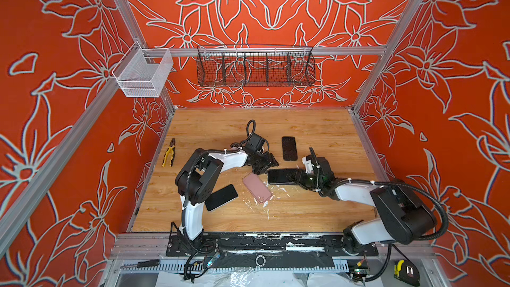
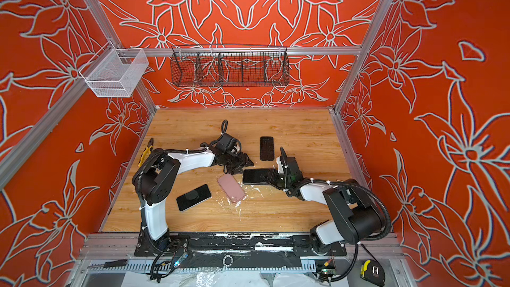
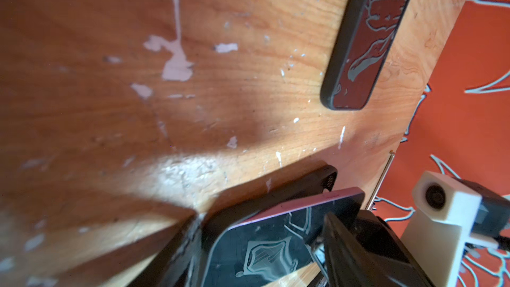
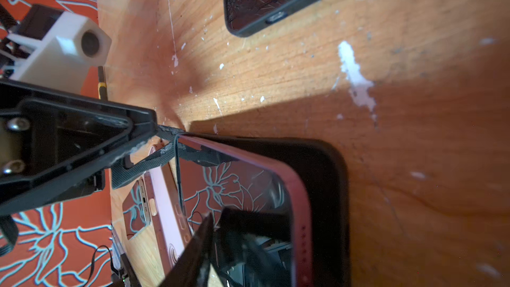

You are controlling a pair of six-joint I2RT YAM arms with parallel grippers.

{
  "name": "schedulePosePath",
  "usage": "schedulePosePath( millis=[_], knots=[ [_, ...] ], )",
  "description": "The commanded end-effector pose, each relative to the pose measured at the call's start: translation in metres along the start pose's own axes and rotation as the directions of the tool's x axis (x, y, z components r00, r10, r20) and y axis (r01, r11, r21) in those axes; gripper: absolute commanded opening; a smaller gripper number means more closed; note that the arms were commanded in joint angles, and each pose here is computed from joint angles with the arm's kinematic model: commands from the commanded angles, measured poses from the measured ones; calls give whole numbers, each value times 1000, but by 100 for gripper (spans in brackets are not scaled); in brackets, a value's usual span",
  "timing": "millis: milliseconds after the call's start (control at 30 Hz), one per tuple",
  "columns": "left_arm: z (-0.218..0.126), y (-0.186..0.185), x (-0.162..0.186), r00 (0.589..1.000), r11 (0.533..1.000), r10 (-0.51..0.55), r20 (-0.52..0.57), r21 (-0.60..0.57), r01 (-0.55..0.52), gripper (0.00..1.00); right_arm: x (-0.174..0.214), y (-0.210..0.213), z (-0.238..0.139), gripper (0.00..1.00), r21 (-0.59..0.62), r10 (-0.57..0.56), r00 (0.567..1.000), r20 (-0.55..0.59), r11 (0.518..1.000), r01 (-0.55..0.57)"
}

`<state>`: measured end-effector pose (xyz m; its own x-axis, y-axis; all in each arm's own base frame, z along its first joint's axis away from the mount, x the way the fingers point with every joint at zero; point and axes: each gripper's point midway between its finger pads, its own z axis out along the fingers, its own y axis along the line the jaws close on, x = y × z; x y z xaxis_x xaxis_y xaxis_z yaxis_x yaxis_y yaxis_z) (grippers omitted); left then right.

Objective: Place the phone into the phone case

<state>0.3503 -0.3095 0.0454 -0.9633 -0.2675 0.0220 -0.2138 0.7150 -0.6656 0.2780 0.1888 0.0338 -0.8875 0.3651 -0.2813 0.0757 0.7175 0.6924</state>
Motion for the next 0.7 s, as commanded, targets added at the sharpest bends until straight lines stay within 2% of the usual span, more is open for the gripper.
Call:
schedulePosePath(
  millis=[0,267,667],
  knots=[
    [5,-14,3,999,998,34,-24,47,-33,67,31,-58,-10,50,257,47,996,-76,966,-26],
    [-1,-19,-1,999,997,38,-15,61,-37,67,14,-47,-30,64,278,-25,1000,-18,960,29],
    [-7,-22,1,999,996,37,-14,79,-36,68,-11,-33,-65,70,374,-171,985,10,914,155]
  ],
)
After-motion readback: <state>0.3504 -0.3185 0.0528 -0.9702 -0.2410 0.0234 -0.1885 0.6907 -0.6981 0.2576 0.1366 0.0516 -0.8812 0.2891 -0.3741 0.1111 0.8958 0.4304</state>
